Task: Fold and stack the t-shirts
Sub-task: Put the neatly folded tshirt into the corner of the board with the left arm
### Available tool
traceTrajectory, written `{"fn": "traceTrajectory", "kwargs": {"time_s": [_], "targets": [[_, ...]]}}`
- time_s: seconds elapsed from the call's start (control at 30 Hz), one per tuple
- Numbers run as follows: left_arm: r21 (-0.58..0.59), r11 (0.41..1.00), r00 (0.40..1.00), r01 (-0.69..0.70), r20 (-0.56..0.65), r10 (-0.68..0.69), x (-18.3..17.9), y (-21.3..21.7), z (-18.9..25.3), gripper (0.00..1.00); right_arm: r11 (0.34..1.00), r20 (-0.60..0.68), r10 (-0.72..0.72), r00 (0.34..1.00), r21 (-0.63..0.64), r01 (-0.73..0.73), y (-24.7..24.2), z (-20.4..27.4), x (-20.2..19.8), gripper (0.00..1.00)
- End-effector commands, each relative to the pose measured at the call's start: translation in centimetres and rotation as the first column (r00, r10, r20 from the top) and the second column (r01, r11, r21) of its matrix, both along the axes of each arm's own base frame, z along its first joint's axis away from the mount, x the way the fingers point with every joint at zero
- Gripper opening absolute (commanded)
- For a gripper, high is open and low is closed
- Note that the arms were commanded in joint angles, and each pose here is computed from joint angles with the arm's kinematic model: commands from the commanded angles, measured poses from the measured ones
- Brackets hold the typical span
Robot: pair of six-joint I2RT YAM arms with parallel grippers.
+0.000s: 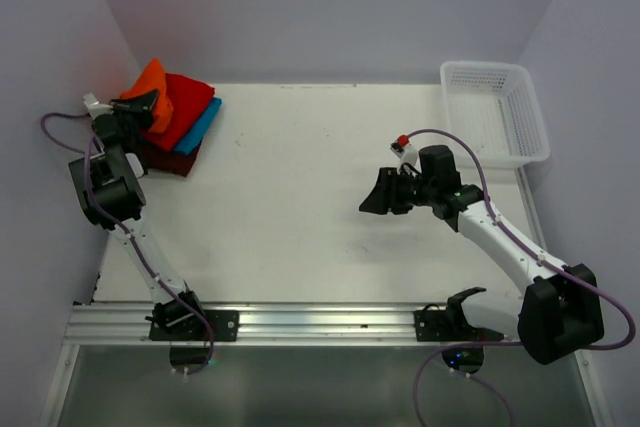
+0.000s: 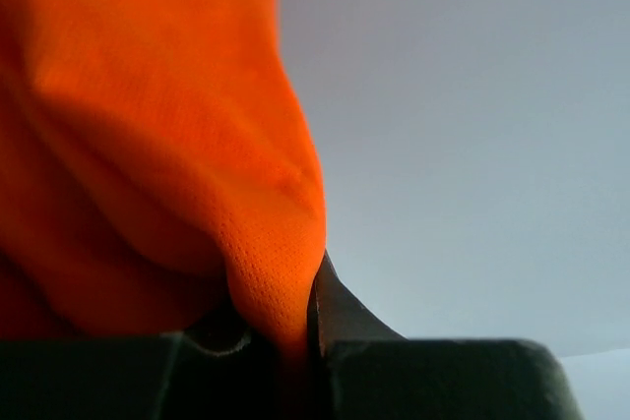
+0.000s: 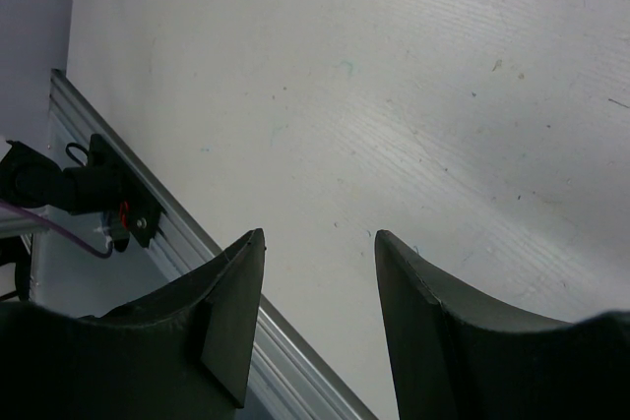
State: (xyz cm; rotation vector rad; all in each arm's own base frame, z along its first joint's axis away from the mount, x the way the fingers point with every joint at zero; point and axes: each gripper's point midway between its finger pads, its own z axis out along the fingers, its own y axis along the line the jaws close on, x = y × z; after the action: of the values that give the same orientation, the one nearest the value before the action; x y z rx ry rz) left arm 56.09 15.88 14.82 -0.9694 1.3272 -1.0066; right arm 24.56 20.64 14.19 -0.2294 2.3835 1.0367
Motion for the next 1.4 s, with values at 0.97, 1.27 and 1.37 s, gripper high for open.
{"fn": "traceTrajectory", "kwargs": {"time_s": [0.97,1.27,1.37], "targets": [[-0.099,0.981,0.985,-0.166,-0.057,0.161,-0.8,-0.1,-5.7,0.00,0.999,0.052,0.035,0.998,0.001,-0.035,0.5,0.6,-0.7,0.51],[-0.032,0.983,0.954,-0.183,0.233,0.186,-1.3,0.6,11.0,0.00,0.999,0.073,0.036,0.997,0.001,-0.036,0.5,1.0,-0.9,0.51],[0.031,0.971,0.937,-0.237,0.273,0.220,-2.7,1.0,14.9,0.00,0.999,0.080,0.038,0.996,0.002,-0.038,0.5,1.1,-1.0,0.51]]}}
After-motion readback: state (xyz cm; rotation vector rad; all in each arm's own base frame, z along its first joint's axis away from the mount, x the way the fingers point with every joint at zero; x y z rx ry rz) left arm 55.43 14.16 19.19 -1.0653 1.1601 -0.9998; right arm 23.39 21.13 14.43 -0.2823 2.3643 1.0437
